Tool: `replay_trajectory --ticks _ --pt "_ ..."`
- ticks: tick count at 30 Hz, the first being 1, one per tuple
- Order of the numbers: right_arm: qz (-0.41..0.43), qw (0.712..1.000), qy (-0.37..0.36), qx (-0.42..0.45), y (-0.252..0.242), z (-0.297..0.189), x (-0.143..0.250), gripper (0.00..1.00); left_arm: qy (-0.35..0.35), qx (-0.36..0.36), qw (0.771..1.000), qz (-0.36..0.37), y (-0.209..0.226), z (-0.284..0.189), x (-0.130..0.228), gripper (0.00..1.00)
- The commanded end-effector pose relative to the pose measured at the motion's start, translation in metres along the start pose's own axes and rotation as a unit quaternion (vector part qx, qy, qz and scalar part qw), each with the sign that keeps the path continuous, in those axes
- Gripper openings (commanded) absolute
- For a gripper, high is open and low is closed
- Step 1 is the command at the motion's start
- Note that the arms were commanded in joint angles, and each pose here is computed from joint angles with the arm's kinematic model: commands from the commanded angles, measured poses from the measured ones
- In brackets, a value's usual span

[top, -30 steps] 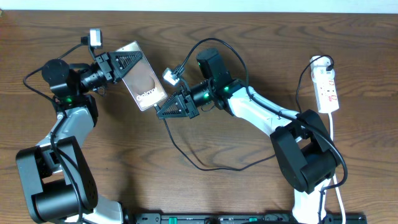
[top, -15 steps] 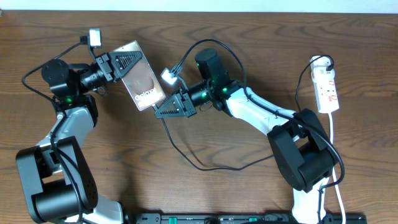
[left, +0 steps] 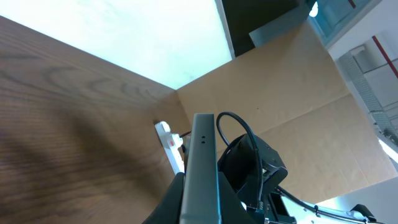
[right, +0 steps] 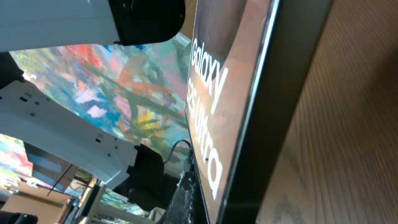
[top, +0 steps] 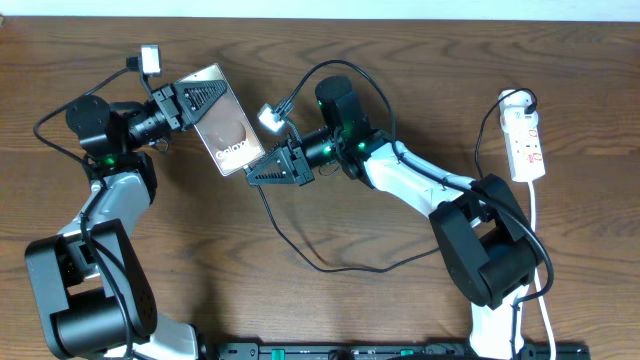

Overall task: Plug charger to phone and switch on socket
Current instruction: 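Push the plug into the phone's bottom port with the right gripper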

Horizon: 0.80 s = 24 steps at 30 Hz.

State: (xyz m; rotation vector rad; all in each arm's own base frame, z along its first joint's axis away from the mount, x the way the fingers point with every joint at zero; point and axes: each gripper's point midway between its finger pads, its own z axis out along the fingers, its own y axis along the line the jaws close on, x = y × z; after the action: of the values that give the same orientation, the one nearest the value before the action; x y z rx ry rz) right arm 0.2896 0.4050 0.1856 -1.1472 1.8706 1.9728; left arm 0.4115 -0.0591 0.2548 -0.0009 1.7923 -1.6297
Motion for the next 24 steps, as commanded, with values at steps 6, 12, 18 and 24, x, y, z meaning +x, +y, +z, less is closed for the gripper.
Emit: replay_trajectory --ticks 6,12,18,24 --pt "-0.022 0.999 -0.027 0.032 -0.004 -0.006 -0.021 0.01 0.054 0.022 0.998 0.005 -0.009 0.004 0.019 0.07" --pt "-0.008 0.998 -0.041 0.055 -0.012 -0.01 -0.027 0.01 0.062 0.025 0.998 0.005 -0.01 0.003 0.022 0.08" --pt "-0.001 0.997 -0.05 0.066 -0.016 -0.01 -0.03 0.01 0.041 0.017 0.999 0.005 -0.007 0.004 0.015 0.07" --pt "-0.007 0.995 -0.057 0.076 -0.019 -0.011 -0.033 0.01 0.031 0.013 0.999 0.005 -0.006 0.005 0.011 0.08"
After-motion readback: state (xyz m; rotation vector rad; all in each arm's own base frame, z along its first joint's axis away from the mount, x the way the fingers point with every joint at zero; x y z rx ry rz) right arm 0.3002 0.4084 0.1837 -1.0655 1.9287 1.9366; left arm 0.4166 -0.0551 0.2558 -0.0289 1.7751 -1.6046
